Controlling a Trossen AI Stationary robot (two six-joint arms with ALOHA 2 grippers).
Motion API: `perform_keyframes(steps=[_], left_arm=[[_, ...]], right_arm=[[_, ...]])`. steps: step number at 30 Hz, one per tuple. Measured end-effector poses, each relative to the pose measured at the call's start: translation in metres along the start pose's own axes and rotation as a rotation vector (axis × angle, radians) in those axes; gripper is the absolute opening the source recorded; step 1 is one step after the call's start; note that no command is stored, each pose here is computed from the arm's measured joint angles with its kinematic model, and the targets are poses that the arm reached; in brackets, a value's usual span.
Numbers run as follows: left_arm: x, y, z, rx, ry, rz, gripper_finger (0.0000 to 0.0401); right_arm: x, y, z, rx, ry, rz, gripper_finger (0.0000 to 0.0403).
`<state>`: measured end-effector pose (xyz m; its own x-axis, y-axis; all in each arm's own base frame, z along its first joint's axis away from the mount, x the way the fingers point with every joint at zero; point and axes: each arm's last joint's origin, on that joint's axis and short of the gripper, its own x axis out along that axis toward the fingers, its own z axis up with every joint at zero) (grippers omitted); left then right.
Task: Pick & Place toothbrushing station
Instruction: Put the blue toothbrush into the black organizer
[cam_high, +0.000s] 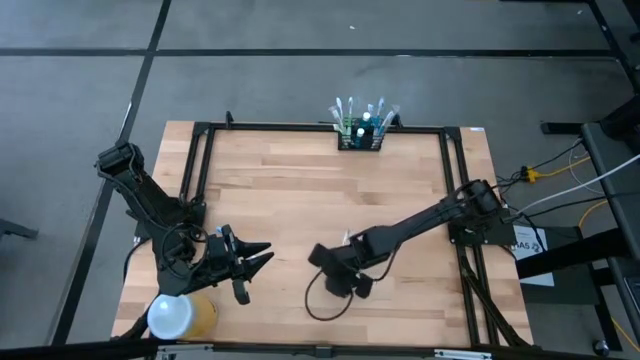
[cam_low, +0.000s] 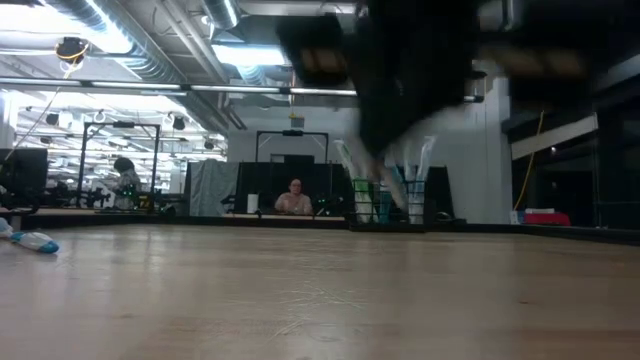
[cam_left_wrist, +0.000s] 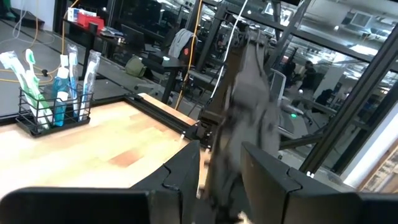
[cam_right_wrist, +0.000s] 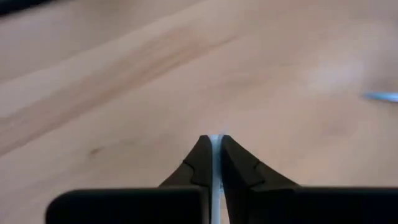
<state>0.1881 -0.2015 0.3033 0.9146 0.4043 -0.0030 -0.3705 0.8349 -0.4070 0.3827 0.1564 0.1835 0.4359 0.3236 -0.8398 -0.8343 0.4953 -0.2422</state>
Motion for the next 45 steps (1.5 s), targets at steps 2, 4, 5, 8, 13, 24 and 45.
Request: perform_keyframes(steps=[2,4,5,8,13,24,45], left_arm=[[0.000,0.000,0.000,0.001,0.000,-0.001,0.0111],[0.000,0.000,0.000,0.008,0.001,-0.002,0.0111],[-0.001,0.000,0.000,0.012,0.001,-0.003,0.0111],[-0.001,0.000,0.000,0.020,0.002,-0.005,0.0111],[-0.005,-0.001,-0.001,0.024,0.005,-0.012,0.0111],[-0.023,-0.003,-0.002,0.009,-0.015,0.031,0.0111],[-0.011,0.000,0.000,-0.025,-0.041,0.086,0.0111]], right_arm=[[-0.022,-0.012,0.009,0.030,-0.010,-0.113,0.0014],[-0.051,-0.026,0.013,0.067,-0.023,-0.264,0.0014],[-0.068,-0.035,0.014,0.090,-0.038,-0.357,0.0014],[-0.123,-0.060,0.005,0.179,-0.066,-0.621,0.0014],[-0.193,-0.094,-0.048,0.334,-0.127,-0.966,0.0014],[-0.265,-0.072,-0.158,0.463,-0.405,-1.551,0.0014],[-0.214,-0.026,-0.275,0.684,-0.700,-1.737,0.0014]])
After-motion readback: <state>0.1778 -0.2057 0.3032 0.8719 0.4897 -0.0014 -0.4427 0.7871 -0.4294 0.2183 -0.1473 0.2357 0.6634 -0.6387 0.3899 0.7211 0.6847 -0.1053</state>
